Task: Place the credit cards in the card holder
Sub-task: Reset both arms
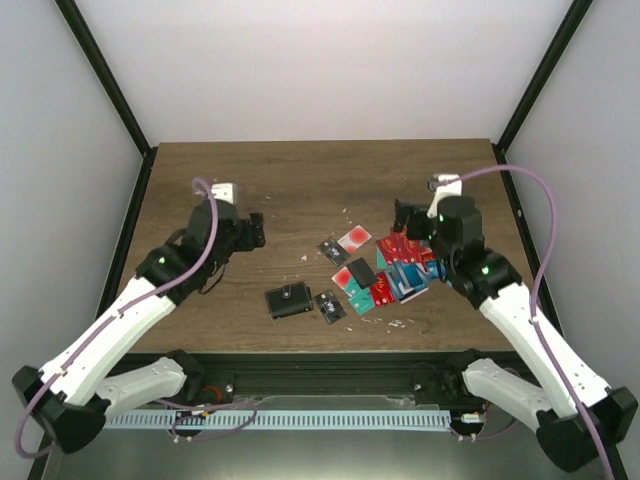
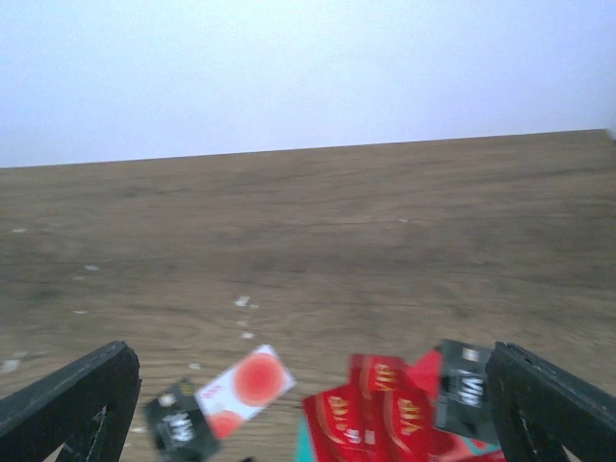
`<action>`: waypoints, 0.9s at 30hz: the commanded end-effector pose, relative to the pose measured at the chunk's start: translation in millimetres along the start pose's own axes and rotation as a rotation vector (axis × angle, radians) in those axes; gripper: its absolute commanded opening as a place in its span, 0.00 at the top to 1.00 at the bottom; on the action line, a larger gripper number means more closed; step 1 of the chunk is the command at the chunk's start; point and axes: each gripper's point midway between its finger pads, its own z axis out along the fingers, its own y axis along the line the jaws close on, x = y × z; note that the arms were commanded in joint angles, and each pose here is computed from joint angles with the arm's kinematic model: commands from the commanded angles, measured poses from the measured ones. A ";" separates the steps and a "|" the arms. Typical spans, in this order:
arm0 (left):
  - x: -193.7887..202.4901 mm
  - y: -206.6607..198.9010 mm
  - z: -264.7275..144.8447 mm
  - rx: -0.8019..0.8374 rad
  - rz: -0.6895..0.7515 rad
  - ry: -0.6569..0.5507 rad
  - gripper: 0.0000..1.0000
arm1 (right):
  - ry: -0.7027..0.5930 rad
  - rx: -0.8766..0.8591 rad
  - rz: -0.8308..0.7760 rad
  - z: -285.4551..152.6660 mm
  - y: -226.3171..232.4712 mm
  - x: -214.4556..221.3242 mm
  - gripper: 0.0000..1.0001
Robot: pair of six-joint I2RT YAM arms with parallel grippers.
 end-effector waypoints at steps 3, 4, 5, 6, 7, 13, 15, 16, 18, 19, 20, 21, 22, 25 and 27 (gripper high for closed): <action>-26.3 47.0 -16.5 -0.155 0.153 -0.379 0.05 | -0.202 0.151 -0.089 -18.4 -44.5 23.7 0.00; -23.7 58.5 -16.3 -0.195 0.146 -0.409 0.01 | -0.225 0.137 -0.101 -21.9 -45.6 30.8 0.00; -18.1 71.6 -14.8 -0.231 0.150 -0.426 0.00 | -0.252 0.123 -0.113 -25.7 -46.1 36.2 0.00; -10.7 82.4 -10.2 -0.261 0.175 -0.424 0.00 | -0.259 0.114 -0.132 -24.9 -47.8 49.5 0.00; -4.2 91.7 -5.4 -0.284 0.195 -0.421 0.00 | -0.285 0.105 -0.140 -26.8 -49.0 55.7 0.00; 44.2 129.6 30.9 -0.290 0.274 -0.437 0.00 | -0.382 0.167 -0.109 -23.9 -72.5 97.6 0.00; 52.8 142.4 35.6 -0.294 0.235 -0.469 0.00 | -0.410 0.192 -0.110 -22.9 -79.7 108.5 0.00; 57.1 151.5 39.1 -0.298 0.187 -0.470 0.00 | -0.420 0.185 -0.126 -21.8 -78.7 111.7 0.00; 63.0 161.7 44.1 -0.294 0.158 -0.477 0.00 | -0.424 0.165 -0.152 -17.4 -75.9 120.2 0.00; 73.1 166.8 50.9 -0.297 0.155 -0.458 0.00 | -0.419 0.161 -0.155 -13.9 -76.0 126.1 0.00; 73.4 170.8 52.5 -0.299 0.143 -0.474 0.00 | -0.421 0.158 -0.163 -11.6 -76.5 132.3 0.00; 73.5 177.1 55.4 -0.314 0.131 -0.470 0.00 | -0.439 0.159 -0.173 -11.3 -77.2 133.8 0.00; 69.1 176.6 58.0 -0.309 0.138 -0.476 0.00 | -0.443 0.133 -0.205 -9.5 -71.9 134.4 0.00; 58.2 178.8 68.0 -0.292 0.152 -0.505 0.00 | -0.488 0.079 -0.295 -6.2 -66.0 129.3 0.00; 46.6 180.8 79.6 -0.288 0.156 -0.516 0.00 | -0.503 0.082 -0.296 0.7 -72.3 121.5 0.00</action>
